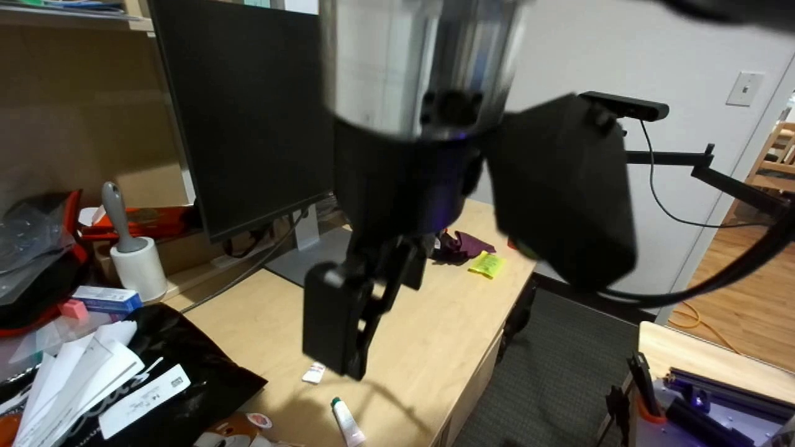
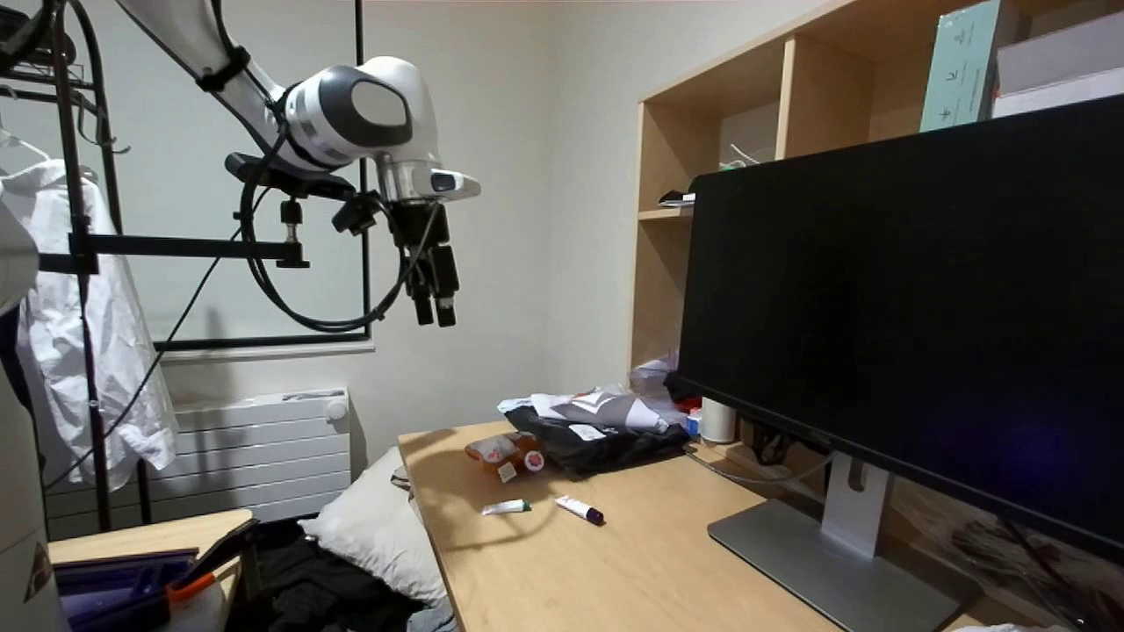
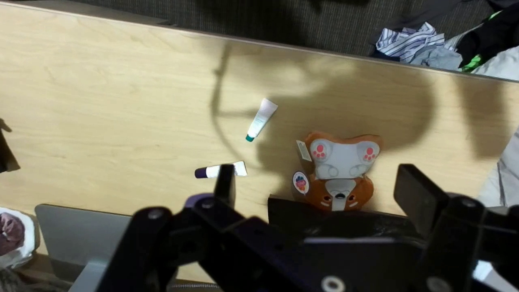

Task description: Move the plush toy and one white tube to the right side of the desk

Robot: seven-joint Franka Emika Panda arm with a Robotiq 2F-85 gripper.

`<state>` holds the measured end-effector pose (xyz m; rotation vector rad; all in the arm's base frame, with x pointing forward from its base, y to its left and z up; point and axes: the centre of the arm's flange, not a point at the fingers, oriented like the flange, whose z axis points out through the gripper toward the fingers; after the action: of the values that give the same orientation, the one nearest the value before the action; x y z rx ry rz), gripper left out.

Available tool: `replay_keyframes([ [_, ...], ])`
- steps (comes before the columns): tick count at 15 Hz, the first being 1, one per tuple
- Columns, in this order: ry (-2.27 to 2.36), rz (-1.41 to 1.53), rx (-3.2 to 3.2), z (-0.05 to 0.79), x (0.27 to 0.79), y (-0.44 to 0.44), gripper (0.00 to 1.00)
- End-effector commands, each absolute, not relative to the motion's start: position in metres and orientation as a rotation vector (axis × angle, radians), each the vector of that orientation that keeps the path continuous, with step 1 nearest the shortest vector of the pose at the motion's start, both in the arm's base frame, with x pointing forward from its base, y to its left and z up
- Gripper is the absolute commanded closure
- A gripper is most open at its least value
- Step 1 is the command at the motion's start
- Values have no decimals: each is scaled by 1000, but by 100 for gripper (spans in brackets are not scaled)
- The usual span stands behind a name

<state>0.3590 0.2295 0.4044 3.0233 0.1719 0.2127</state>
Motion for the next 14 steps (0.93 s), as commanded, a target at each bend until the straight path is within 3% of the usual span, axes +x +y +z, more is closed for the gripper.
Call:
replay_keyframes([
  [1,117,215,3002,351,381,238,0],
  [14,71,77,3002,277,407,220,0],
])
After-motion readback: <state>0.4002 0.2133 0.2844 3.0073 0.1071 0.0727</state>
